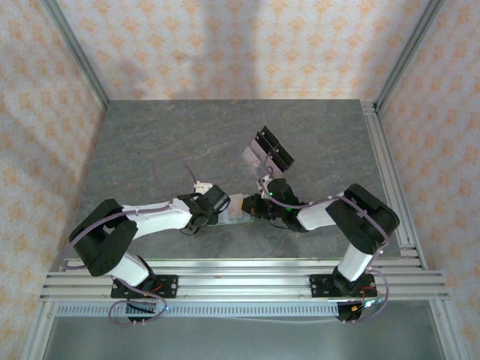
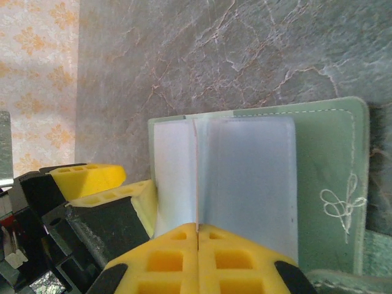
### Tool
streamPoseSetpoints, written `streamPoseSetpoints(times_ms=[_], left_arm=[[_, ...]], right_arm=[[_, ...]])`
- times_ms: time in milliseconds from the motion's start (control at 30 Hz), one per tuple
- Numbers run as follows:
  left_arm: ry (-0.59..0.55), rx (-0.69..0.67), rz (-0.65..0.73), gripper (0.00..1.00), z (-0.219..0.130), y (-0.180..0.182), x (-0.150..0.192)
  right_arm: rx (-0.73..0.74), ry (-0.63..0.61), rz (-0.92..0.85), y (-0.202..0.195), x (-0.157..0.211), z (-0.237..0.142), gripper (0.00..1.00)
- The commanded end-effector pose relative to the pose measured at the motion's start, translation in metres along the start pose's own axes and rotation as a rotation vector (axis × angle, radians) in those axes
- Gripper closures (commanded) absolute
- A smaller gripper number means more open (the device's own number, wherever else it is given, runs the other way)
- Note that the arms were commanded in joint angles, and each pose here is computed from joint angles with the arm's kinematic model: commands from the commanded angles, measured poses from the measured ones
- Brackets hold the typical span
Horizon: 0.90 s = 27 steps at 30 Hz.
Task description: Put the credit cards into the card holder
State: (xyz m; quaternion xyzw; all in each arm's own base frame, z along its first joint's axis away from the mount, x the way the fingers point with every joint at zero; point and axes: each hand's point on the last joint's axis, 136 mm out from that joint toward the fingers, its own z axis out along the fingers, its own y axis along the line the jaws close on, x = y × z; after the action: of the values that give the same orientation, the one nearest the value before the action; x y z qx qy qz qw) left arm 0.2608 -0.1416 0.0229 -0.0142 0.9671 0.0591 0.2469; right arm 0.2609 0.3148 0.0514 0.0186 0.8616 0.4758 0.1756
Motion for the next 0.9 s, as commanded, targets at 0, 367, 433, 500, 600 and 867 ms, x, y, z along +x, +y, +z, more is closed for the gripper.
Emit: streamPoseSetpoints(times_ms=[0, 367, 433, 500, 600, 867], left_arm=[[0.004, -0.055, -0.002, 0.35, 0.000, 0.013, 0.002], [0.007, -0.053, 0.000, 0.35, 0.001, 0.011, 0.003], [0.008, -0.055, 0.000, 0.35, 0.002, 0.011, 0.003], [0.009, -0.054, 0.000, 0.35, 0.002, 0.011, 0.003], [0.010, -0.056, 0.001, 0.35, 0.002, 0.011, 0.004], [0.010, -0.058, 0.004, 0.36, 0.002, 0.012, 0.004]], right_arm=[[-0.032, -0.004, 0.008, 0.002, -0.002, 0.003, 1.00], [-0.029, 0.027, 0.016, -0.004, 0.005, 0.007, 1.00], [-0.021, 0.034, 0.016, -0.007, 0.007, 0.008, 1.00], [-0.015, 0.044, 0.011, -0.009, 0.008, 0.009, 1.00], [0.008, 0.058, 0.004, -0.015, 0.011, 0.009, 1.00], [0.037, 0.061, 0.016, -0.036, 0.006, 0.005, 1.00]])
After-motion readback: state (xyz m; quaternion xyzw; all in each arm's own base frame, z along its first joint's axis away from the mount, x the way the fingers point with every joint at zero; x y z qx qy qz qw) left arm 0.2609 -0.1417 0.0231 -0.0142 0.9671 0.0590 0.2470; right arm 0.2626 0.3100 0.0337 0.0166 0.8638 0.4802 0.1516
